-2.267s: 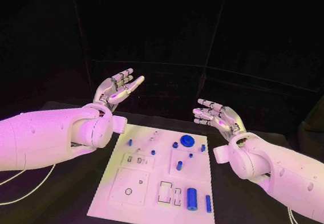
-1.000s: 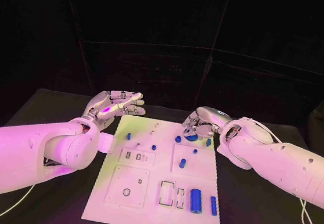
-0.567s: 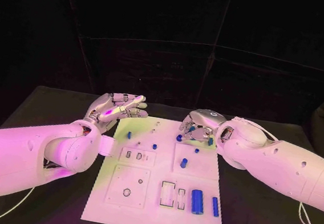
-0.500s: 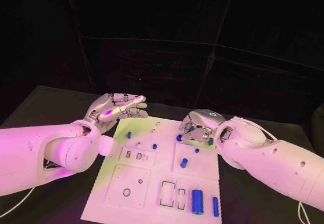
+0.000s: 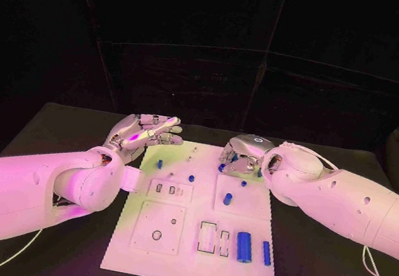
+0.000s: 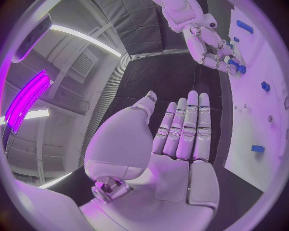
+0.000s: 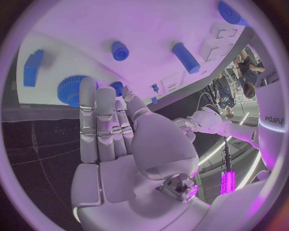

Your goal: Assemble the parts on the task board

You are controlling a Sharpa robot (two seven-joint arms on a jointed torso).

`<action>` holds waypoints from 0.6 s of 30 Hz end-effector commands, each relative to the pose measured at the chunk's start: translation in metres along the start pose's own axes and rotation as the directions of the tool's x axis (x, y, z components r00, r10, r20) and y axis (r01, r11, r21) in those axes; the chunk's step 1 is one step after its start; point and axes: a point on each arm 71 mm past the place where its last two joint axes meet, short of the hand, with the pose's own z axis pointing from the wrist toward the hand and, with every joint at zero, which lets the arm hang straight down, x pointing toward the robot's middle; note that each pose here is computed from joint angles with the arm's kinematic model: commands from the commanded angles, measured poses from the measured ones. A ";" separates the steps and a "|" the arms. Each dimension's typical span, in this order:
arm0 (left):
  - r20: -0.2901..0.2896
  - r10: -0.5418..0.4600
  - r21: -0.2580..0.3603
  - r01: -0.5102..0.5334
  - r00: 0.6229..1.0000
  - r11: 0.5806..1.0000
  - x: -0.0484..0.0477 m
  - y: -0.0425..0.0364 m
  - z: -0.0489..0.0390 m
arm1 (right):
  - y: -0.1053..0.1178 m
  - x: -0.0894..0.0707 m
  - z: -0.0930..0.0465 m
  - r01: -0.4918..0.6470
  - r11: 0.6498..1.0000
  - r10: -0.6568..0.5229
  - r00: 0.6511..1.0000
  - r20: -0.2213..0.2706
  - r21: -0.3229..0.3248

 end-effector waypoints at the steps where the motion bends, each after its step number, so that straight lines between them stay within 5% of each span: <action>1: -0.021 -0.005 0.004 0.005 1.000 1.000 0.0020 -0.0014 -0.0002 | 0.000 0.001 0.001 0.023 1.000 -0.023 0.999 -0.035 0.006; 18: -0.021 -0.005 -0.001 0.005 1.000 1.000 0.0005 -0.0022 -0.0015 | 0.003 0.002 0.005 0.026 1.000 -0.026 0.999 -0.044 -0.002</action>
